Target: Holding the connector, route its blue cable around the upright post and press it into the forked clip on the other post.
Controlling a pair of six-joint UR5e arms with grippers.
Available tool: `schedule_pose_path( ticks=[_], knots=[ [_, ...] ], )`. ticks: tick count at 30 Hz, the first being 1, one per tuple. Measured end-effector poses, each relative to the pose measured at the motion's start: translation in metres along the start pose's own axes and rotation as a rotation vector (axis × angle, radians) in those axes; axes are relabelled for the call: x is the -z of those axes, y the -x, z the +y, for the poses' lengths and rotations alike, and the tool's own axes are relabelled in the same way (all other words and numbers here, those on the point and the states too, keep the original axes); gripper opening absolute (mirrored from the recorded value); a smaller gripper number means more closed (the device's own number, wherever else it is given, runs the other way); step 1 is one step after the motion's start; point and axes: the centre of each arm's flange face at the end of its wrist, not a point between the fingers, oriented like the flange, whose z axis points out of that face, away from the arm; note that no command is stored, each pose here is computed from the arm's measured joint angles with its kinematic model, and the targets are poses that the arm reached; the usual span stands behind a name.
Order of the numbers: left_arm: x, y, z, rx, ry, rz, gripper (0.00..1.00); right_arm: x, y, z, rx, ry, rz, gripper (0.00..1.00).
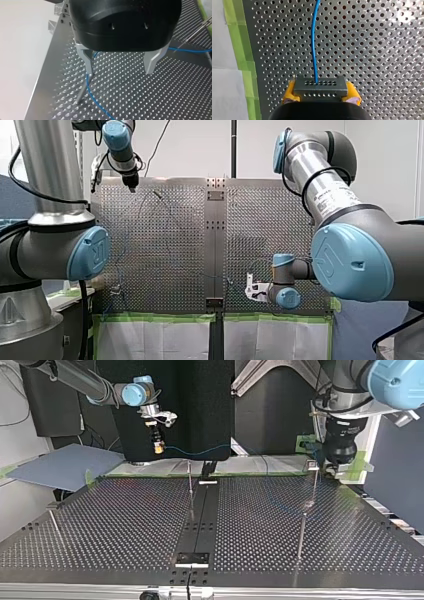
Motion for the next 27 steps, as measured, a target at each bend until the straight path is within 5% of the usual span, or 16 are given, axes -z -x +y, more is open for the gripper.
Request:
schedule_pose_path(
  ticks=[8, 20, 27],
  knots=[
    [-0.007, -0.002, 0.002, 0.068, 0.015, -0.041, 0.98, 0.0, 0.0, -0.001, 0.0, -0.001, 0.0, 0.0],
    [-0.054, -0.056, -0.007, 0.124, -0.027, 0.026, 0.98, 0.0, 0.0, -0.003, 0.002, -0.006, 0.0, 0.0],
    [-0.075, -0.065, -0.01, 0.163, -0.04, 0.015, 0.98, 0.001, 0.0, -0.006, 0.004, -0.011, 0.001, 0.0]
  ],
)
